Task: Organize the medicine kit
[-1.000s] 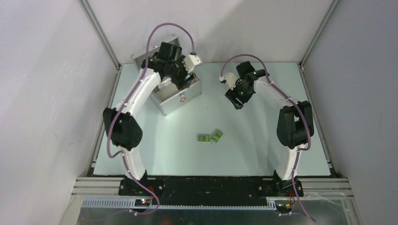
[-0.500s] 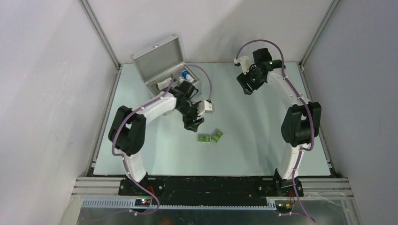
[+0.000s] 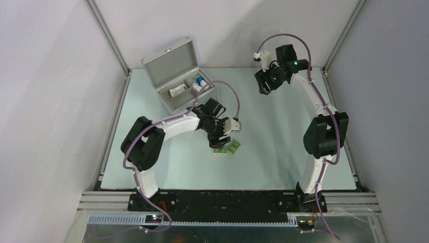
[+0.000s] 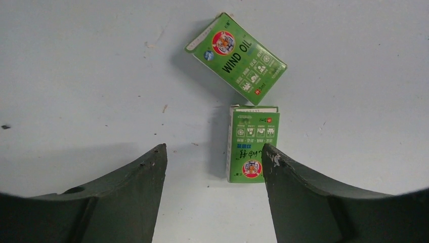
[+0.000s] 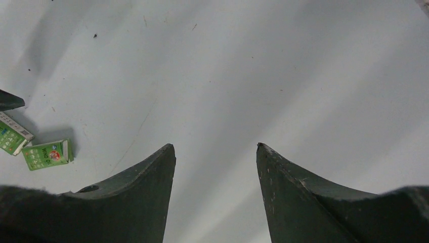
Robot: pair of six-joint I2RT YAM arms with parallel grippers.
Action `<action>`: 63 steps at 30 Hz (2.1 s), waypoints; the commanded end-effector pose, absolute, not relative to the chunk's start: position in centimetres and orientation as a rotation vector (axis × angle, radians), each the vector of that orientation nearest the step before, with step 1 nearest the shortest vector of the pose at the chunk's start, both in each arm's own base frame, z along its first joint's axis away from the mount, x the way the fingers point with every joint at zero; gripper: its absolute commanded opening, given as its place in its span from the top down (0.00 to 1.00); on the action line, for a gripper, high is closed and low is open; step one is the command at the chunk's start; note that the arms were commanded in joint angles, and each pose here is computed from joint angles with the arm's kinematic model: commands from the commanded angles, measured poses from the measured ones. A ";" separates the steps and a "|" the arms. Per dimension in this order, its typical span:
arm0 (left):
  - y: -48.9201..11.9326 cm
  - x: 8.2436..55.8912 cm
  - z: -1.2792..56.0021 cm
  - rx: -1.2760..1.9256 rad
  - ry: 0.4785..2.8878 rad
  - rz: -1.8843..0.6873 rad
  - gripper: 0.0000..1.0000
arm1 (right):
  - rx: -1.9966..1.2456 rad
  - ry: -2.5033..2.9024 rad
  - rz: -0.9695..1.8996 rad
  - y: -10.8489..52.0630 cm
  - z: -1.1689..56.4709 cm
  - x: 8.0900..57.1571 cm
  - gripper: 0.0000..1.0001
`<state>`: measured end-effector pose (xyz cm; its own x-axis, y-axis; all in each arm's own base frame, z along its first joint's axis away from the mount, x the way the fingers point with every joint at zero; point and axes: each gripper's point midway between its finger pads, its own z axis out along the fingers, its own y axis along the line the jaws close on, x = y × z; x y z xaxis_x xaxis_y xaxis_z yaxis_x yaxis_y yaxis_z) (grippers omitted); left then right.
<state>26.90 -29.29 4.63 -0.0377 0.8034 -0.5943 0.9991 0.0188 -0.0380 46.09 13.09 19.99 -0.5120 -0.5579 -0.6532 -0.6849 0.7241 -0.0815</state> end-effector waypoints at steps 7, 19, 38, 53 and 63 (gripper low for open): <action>-28.7 25.1 1.8 1.900 1.888 -0.633 0.28 | -0.793 2.197 0.346 12.0 23.9 46.2 0.36; -30.6 24.3 3.5 1.797 1.885 -0.745 0.66 | -0.756 2.219 0.375 11.2 23.4 46.0 0.36; -22.9 35.8 18.9 1.244 1.860 -0.507 0.81 | -0.799 2.243 0.264 10.7 21.4 48.3 0.36; -11.8 47.4 18.7 0.859 2.097 -0.002 0.83 | -0.902 2.199 0.229 13.4 21.2 49.3 0.36; -12.9 45.7 14.2 0.887 2.193 -0.136 0.81 | -0.908 2.204 0.230 13.8 20.4 50.3 0.36</action>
<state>46.19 -12.04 14.64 -0.4628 0.5841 -0.6668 0.6249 0.7485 0.2220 48.99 13.48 19.39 -0.5183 -0.5384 -0.6645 -0.6707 0.7380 -0.0748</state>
